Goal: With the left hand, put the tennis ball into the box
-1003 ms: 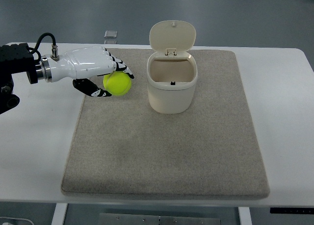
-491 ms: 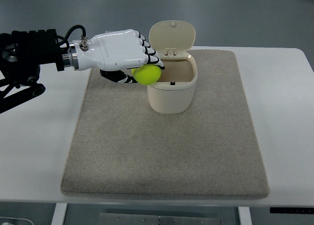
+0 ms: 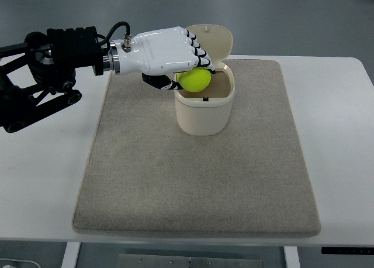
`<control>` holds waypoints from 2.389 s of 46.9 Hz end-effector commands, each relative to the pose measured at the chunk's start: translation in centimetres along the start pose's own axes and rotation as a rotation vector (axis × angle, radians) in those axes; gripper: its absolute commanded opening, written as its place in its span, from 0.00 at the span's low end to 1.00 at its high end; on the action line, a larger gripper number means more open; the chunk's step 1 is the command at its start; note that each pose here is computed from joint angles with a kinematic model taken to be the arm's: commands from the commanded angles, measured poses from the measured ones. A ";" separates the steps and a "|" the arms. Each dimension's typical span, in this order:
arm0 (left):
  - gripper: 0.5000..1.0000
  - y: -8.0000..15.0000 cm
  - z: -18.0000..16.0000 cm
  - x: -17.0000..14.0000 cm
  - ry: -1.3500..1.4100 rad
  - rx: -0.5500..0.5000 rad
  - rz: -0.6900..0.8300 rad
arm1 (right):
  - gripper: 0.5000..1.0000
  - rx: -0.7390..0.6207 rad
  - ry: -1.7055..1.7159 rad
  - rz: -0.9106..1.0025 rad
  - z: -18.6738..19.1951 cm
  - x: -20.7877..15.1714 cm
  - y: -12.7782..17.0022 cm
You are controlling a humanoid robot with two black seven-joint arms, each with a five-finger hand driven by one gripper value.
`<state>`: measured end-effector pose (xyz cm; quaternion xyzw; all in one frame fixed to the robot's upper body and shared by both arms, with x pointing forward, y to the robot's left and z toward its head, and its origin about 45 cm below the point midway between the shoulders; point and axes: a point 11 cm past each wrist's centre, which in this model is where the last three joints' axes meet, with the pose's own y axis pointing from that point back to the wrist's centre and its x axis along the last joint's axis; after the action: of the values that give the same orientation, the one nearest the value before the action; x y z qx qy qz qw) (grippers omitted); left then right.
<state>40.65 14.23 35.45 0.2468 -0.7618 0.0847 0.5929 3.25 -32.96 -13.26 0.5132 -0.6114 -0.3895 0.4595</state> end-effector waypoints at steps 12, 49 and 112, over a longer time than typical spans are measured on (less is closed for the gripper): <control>0.70 -0.2 0.1 -0.7 0.018 0.004 -0.006 | 0.88 0.000 0.000 0.000 0.0 0.0 0.0; 1.00 6.2 -0.4 -1.9 0.188 0.012 -0.076 | 0.88 0.000 0.000 0.000 0.0 0.0 0.0; 1.00 11.5 -8.7 -14.5 2.250 0.458 0.416 | 0.88 0.000 0.000 0.000 0.0 0.0 0.0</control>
<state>45.23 31.71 26.45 0.0072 0.1655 0.4845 0.8590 3.26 -32.95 -13.26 0.5132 -0.6114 -0.3895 0.4594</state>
